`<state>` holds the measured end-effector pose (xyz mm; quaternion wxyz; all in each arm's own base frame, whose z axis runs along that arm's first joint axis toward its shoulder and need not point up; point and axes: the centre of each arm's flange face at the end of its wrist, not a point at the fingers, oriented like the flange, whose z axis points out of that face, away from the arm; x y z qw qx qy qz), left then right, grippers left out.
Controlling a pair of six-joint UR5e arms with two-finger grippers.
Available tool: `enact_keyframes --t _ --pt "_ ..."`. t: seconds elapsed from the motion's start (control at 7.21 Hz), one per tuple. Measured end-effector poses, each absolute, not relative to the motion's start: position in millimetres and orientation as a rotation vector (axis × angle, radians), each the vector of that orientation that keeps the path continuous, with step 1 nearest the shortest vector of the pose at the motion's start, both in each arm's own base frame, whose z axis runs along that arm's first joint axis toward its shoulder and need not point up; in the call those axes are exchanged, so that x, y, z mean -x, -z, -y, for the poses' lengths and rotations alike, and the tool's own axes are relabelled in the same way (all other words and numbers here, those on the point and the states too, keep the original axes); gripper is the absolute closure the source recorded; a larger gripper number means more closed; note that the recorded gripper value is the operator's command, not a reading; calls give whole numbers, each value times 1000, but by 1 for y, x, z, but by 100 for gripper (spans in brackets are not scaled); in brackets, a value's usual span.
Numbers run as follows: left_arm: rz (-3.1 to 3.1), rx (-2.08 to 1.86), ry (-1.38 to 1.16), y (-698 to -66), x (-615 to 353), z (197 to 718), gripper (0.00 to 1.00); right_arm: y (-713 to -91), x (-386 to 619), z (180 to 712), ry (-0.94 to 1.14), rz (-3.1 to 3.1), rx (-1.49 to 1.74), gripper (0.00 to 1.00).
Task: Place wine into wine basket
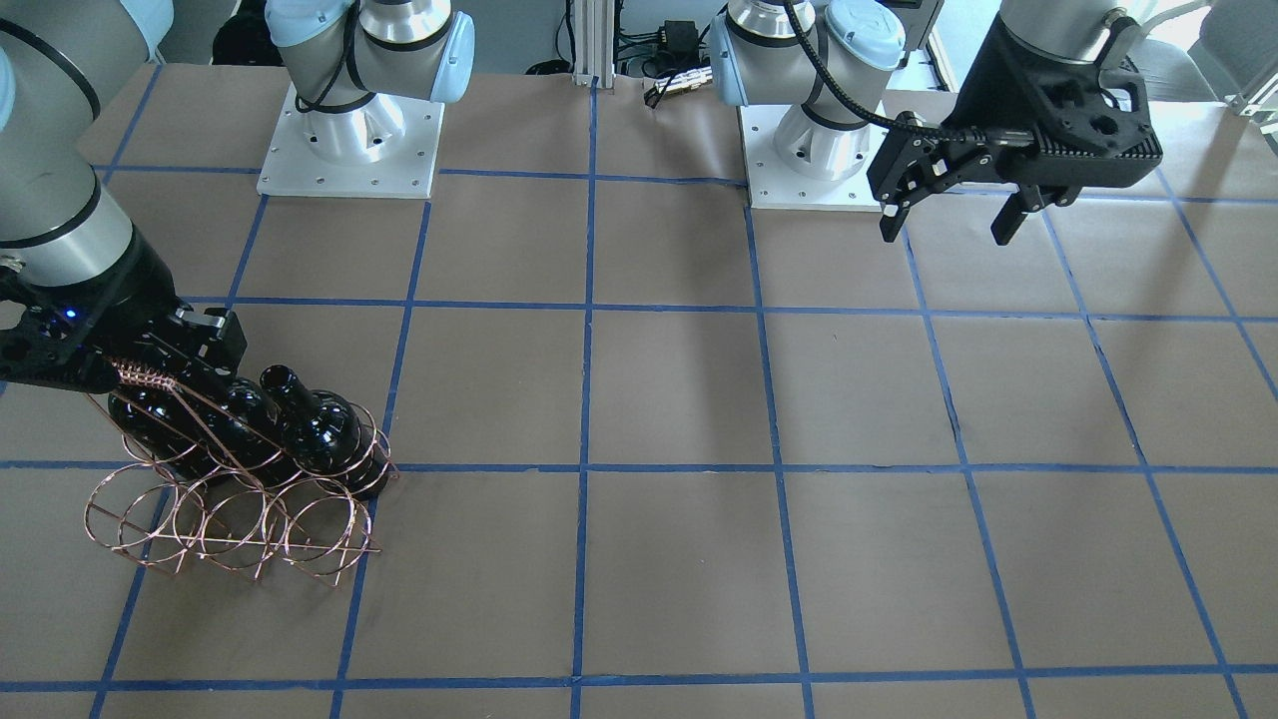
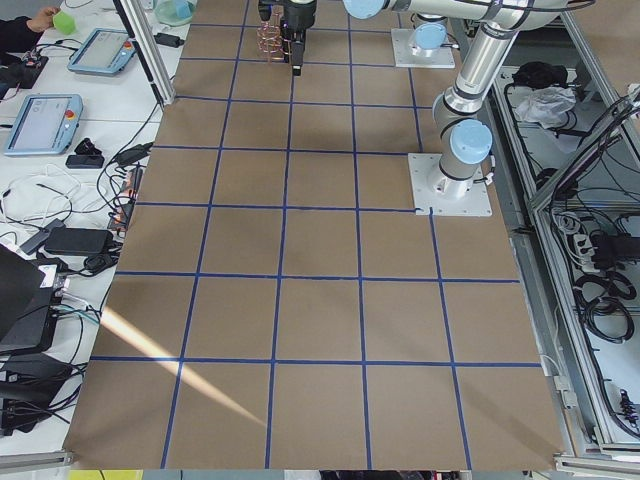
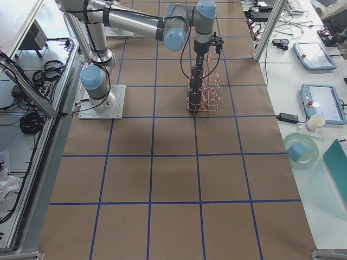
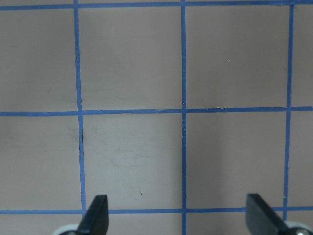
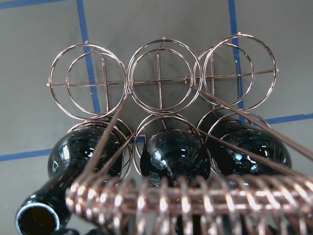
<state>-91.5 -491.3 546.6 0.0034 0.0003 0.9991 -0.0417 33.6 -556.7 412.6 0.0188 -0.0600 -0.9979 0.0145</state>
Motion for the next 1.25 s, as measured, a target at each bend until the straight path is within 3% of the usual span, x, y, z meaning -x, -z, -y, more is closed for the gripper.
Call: enact_keyframes --t 0.42,0.83,1.25 --pt "-3132 3 136 -548 90 491 0 -451 -48 553 -106 3104 192 0" --pt "-3132 5 139 -549 90 490 0 -512 -133 509 -131 3115 203 0" --pt "-3130 6 140 -549 90 489 0 -514 -172 488 -79 3107 111 0"
